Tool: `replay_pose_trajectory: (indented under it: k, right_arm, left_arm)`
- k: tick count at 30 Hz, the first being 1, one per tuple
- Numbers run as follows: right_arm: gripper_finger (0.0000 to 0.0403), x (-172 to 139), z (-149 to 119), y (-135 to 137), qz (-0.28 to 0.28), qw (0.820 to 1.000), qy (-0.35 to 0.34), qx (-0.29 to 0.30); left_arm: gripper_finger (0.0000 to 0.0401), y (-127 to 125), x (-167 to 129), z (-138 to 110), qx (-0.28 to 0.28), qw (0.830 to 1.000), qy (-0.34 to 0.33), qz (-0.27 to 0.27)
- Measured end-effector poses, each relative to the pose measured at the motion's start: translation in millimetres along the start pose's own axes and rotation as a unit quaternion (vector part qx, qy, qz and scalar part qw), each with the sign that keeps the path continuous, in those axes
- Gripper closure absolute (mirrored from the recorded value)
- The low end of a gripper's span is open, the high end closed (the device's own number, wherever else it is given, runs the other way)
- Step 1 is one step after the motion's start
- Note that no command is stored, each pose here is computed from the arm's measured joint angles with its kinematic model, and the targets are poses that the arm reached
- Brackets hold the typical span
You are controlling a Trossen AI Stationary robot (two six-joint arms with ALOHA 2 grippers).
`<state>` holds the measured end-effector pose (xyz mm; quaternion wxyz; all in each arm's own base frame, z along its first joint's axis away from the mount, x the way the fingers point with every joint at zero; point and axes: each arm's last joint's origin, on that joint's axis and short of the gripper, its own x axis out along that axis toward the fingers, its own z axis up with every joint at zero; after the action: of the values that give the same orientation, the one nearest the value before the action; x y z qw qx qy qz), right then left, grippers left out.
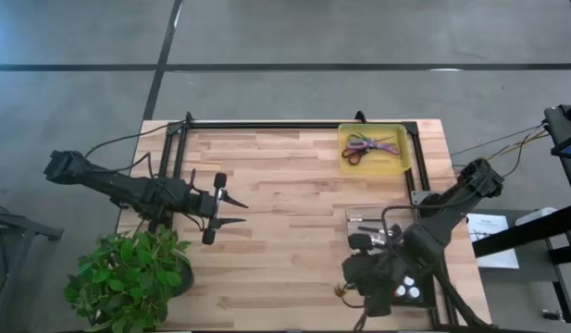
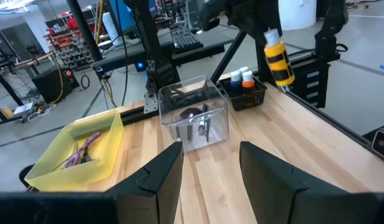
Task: Pick & Place Paint Supplies
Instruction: Put the yellow paint bottle into the black bin
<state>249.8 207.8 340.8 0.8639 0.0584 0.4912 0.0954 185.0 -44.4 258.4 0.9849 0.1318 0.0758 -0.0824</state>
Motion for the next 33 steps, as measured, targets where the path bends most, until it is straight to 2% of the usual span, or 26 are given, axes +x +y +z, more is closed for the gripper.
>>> replay_pose_trajectory:
  k: [15,24,33]
  right_arm:
    - [0.029,-15.0,-37.9,33.8,-0.032,0.998,0.001,0.062]
    - [0.029,-21.3,-57.7,42.7,-0.059,0.992,0.015,0.112]
    - [0.029,-27.3,-81.1,39.8,-0.13,0.978,0.049,0.154]
  left_arm:
    - [0.0236,-1.4,0.4,-6.0,0.0,1.0,0.0,0.0]
    - [0.0236,-1.4,0.4,-5.9,0.0,1.0,-0.001,0.0]
    - [0.0236,-1.4,0.4,-5.9,0.0,1.0,-0.001,0.0]
